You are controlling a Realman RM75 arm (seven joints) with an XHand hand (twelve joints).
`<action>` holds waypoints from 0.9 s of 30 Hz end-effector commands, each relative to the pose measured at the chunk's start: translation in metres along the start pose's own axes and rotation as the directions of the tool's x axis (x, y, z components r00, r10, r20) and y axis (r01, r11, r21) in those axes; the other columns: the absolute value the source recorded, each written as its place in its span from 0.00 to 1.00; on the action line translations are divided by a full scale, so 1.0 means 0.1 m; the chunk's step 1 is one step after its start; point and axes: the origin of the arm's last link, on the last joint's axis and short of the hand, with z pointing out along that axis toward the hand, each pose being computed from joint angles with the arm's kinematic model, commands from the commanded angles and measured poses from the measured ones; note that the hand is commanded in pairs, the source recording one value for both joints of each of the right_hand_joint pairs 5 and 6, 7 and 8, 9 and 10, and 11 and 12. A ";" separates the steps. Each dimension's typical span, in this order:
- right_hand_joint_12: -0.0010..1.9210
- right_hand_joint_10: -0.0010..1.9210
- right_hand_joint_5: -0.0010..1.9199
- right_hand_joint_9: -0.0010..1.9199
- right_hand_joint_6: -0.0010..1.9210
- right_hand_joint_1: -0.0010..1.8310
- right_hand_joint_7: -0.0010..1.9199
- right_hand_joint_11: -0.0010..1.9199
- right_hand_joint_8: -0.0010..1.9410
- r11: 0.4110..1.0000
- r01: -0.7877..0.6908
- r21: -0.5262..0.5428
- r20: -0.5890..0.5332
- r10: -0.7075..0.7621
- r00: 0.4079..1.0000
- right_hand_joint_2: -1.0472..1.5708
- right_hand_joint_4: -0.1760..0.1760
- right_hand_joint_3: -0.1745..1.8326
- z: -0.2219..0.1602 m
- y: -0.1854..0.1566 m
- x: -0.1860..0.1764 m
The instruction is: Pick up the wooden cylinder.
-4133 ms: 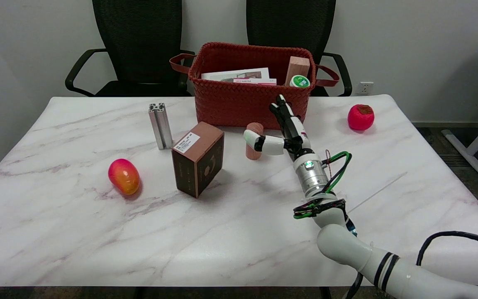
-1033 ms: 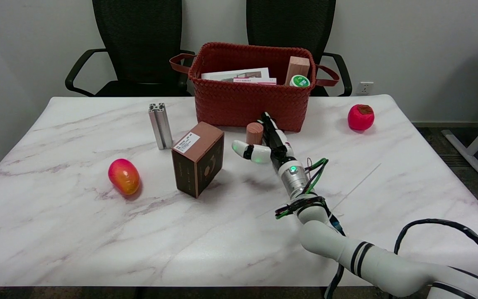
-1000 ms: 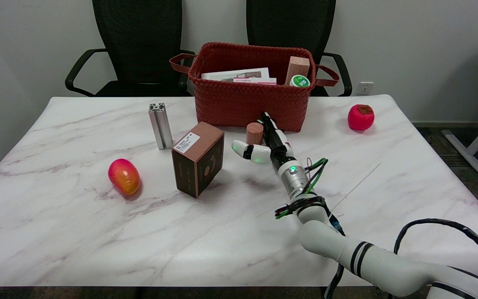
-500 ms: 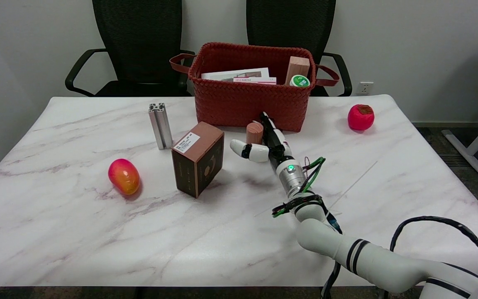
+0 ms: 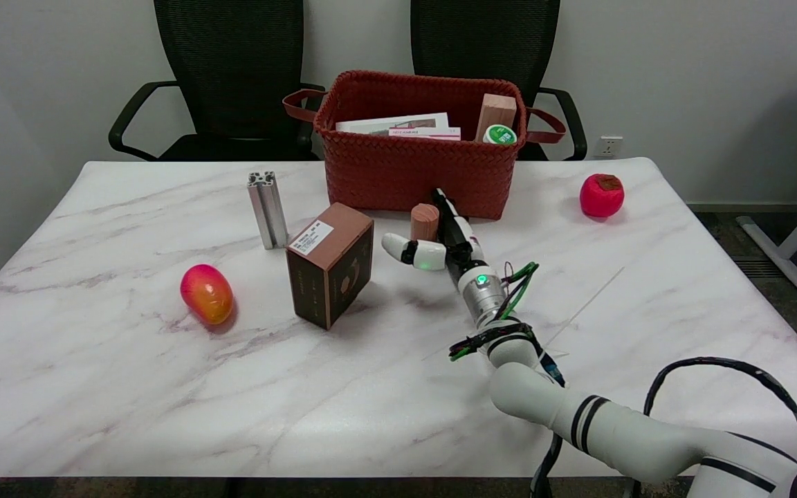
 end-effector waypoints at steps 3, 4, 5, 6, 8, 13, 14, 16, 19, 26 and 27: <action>0.05 0.19 0.04 0.19 0.04 0.62 0.25 0.05 0.25 1.000 -0.011 -0.013 0.000 0.011 1.000 0.49 0.50 0.56 0.03 0.04 -0.03; 0.08 0.21 0.04 0.21 0.04 0.62 0.28 0.08 0.28 1.000 -0.012 -0.013 0.000 0.012 1.000 0.50 0.50 0.56 0.03 0.04 -0.03; 0.10 0.24 0.05 0.24 0.05 0.62 0.32 0.10 0.32 1.000 -0.015 -0.013 -0.001 0.015 1.000 0.52 0.50 0.56 0.03 0.04 -0.03; 0.13 0.26 0.05 0.26 0.05 0.62 0.37 0.13 0.37 1.000 -0.018 -0.014 -0.002 0.018 1.000 0.54 0.50 0.55 0.03 0.04 -0.03; 0.19 0.34 0.12 0.34 0.12 0.61 0.47 0.19 0.46 0.999 -0.034 -0.016 -0.004 0.034 0.999 0.57 0.50 0.54 0.03 0.04 -0.02; 0.49 0.62 0.37 0.62 0.37 0.56 0.65 0.49 0.65 0.999 -0.052 -0.018 -0.010 0.051 0.999 0.64 0.50 0.51 0.02 0.06 -0.01; 0.54 0.64 0.42 0.64 0.42 0.55 0.68 0.54 0.68 0.998 -0.055 -0.019 -0.010 0.055 0.998 0.65 0.50 0.50 0.02 0.06 -0.01; 0.62 0.67 0.49 0.67 0.49 0.54 0.72 0.62 0.71 0.998 -0.057 -0.019 -0.014 0.057 0.998 0.67 0.50 0.48 0.01 0.06 0.00; 0.69 0.72 0.60 0.72 0.60 0.51 0.76 0.69 0.75 0.998 -0.058 -0.017 -0.018 0.058 0.998 0.70 0.50 0.45 0.02 0.06 0.01; 0.89 0.89 0.94 0.89 0.94 0.49 0.94 0.89 0.93 0.998 -0.058 -0.016 -0.018 0.058 0.998 0.73 0.50 0.44 0.02 0.06 0.01; 0.92 0.92 0.98 0.92 0.98 0.49 0.97 0.92 0.96 0.998 -0.058 -0.016 -0.018 0.058 0.998 0.74 0.50 0.44 0.02 0.06 0.01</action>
